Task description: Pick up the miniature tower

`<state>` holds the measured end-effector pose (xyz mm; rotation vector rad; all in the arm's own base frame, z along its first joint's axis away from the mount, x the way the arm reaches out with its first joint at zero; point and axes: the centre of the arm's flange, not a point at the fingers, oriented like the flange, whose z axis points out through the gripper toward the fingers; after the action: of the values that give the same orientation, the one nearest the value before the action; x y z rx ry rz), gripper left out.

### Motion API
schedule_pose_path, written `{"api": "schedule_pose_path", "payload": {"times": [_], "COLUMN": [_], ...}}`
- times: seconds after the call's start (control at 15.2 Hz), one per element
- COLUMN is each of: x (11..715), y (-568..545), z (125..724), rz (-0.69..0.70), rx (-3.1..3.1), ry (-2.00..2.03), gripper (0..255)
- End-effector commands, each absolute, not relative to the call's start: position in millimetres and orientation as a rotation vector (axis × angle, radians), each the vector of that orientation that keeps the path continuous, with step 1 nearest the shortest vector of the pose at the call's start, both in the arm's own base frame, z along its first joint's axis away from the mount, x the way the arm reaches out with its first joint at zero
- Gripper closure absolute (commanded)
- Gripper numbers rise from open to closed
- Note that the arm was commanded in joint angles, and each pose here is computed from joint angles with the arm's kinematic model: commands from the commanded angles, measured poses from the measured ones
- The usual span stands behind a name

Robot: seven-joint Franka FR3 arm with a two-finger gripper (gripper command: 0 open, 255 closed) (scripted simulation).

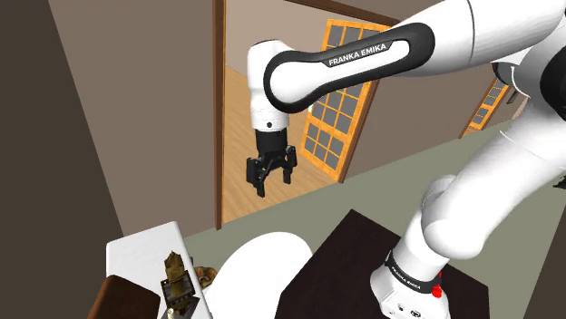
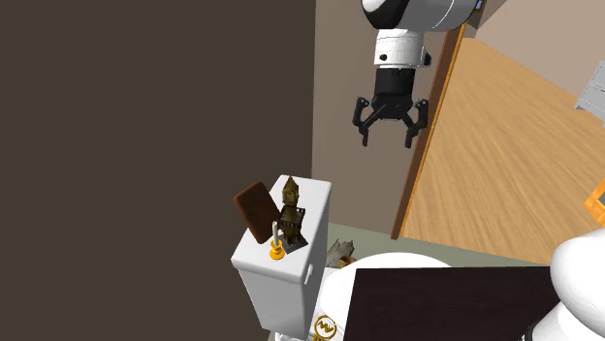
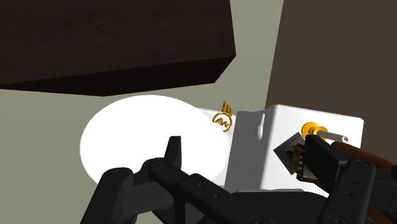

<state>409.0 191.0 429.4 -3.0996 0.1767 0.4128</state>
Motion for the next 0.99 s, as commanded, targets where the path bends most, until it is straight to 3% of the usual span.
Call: {"api": "schedule_pose_path", "payload": {"times": [0.0,0.92], "x": [424,521], "y": [210,339], "z": [416,319], "rz": [0.429,0.539], "rx": [-3.092,-3.046], "ry": [0.181,0.203], "gripper": [0,0]}}
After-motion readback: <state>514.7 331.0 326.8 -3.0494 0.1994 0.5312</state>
